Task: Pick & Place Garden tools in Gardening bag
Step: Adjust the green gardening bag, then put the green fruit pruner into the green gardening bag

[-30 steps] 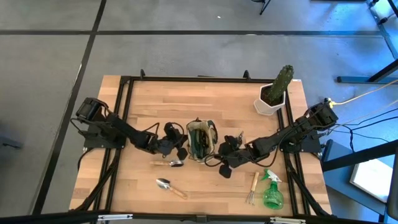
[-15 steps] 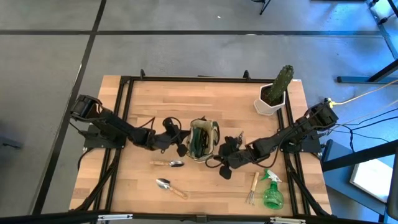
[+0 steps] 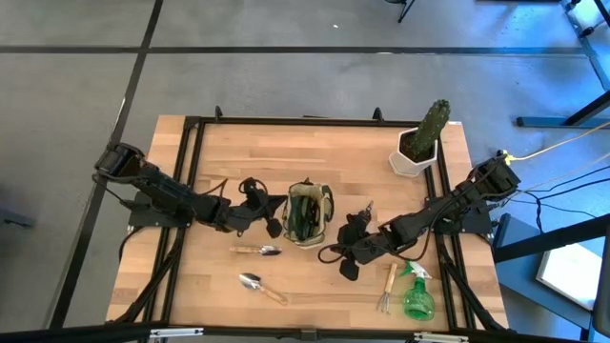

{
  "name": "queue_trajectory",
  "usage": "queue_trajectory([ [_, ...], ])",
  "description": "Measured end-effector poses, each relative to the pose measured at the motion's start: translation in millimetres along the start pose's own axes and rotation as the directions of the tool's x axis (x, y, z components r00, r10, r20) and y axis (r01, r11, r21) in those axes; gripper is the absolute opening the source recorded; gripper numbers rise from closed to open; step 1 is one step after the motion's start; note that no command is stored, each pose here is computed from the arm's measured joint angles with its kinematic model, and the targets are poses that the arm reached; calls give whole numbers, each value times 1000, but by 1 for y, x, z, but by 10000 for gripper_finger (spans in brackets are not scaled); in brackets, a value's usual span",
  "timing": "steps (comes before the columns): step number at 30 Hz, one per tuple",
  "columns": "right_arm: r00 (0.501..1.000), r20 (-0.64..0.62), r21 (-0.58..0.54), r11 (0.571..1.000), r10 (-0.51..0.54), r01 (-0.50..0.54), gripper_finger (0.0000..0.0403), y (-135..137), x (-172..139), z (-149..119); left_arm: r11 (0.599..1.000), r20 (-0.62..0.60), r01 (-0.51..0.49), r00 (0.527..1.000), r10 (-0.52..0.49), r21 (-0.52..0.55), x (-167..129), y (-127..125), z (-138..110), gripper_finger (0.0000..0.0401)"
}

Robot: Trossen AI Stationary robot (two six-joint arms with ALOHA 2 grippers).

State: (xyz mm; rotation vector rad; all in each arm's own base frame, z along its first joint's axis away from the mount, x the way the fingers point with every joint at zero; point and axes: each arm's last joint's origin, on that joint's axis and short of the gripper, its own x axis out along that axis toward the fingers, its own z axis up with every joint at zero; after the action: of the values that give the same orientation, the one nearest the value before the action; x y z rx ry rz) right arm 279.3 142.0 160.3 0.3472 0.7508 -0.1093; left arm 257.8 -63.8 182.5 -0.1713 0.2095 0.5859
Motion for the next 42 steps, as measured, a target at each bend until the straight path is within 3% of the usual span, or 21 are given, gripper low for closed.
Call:
queue_trajectory([
  [8,1000,-9,30,999,30,-30,0,0,-10,5,1000,114,17,993,-16,-4,-33,-2,30,6],
  [11,999,-37,120,993,9,-5,0,-3,-16,4,990,127,135,984,-128,-49,-43,-2,42,7],
  [14,993,-111,242,967,-49,74,8,-10,-24,1,949,140,295,950,-280,-107,-50,1,55,5],
  [18,965,-224,350,913,-136,210,38,-25,-31,-4,911,233,392,904,-357,-127,-56,5,73,1],
  [22,924,-369,468,838,-104,281,84,-36,-31,-6,901,339,420,868,-363,-110,-60,6,86,5],
  [27,884,-461,550,758,-76,351,144,-46,-30,-4,895,368,446,836,-407,-24,-62,5,90,3],
  [31,828,-546,543,697,-132,469,184,-55,-37,6,880,357,476,821,-446,6,-62,4,88,1],
  [34,802,-565,544,642,-196,540,202,-61,-44,20,854,352,520,795,-494,25,-63,2,88,4],
  [37,817,-527,574,610,-235,546,211,-62,-46,32,841,354,539,778,-518,45,-66,4,91,5],
  [42,791,-554,608,523,-259,597,212,-65,-45,32,842,354,537,777,-520,58,-70,8,94,1],
])
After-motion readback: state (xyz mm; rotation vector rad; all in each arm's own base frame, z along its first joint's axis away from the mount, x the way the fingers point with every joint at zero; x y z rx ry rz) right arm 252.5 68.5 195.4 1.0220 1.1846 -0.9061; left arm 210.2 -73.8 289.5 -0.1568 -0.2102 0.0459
